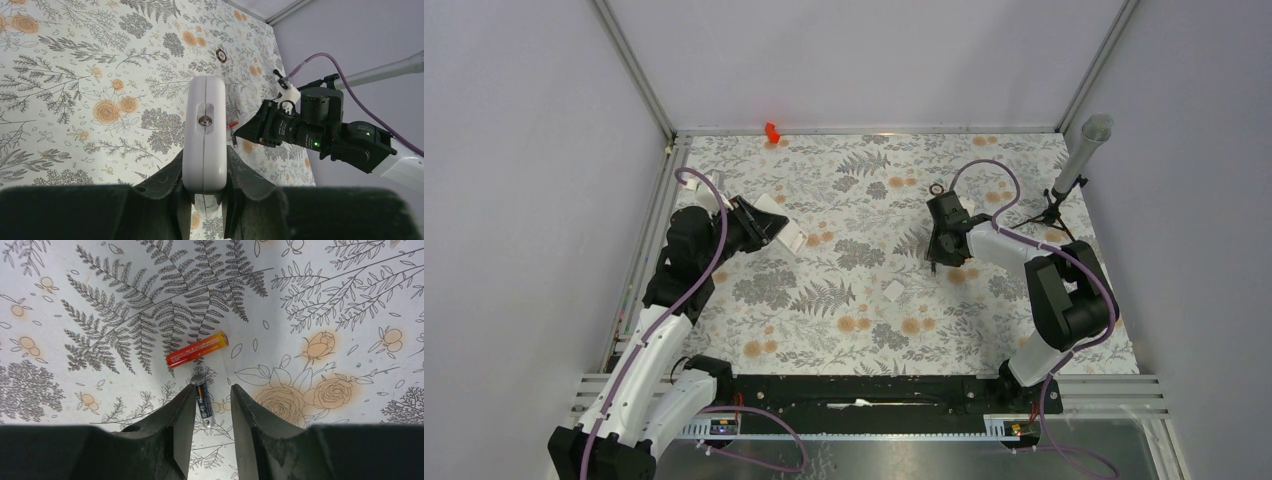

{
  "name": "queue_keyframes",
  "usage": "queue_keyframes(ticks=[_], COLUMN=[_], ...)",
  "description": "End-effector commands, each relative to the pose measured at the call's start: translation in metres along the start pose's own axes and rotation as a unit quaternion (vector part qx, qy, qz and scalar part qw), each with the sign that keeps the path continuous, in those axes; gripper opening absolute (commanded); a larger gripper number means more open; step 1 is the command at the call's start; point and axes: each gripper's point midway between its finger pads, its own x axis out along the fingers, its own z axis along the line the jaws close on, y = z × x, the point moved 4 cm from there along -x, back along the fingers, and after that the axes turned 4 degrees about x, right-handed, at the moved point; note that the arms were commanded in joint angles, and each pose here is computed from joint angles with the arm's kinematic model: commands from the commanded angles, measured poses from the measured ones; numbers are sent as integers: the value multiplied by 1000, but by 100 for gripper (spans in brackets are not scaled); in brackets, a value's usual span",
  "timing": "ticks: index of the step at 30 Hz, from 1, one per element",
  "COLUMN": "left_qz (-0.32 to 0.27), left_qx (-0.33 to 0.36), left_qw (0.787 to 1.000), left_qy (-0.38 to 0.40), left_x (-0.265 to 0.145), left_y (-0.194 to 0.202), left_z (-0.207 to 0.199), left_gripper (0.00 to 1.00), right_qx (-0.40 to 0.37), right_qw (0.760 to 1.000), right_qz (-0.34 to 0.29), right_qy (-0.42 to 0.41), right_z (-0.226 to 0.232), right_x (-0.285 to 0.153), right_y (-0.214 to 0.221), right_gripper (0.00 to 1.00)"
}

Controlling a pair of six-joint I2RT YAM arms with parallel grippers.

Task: Load the batteries into the remote control
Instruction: Pick up the battery from the center of the board.

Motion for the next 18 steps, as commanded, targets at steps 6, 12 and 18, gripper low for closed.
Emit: queue_keyframes(ticks=[6,12,18], left_qz=[-23,-23,-22], left_qx=[14,15,15], left_qw=[998,998,998], left_qy=[54,55,54], left_x=[1,1,1], left_y=[-10,-10,-9], left_z=[-16,-17,-16], left_gripper=[0,0,0], right_qx=[-55,-73,-73], right_qw=[998,996,996], right_qz=[34,50,52], right_qy=[15,14,14], right_z=[4,10,10], right_x=[-1,4,3], right_y=[9,18,21], right_gripper=[37,37,22])
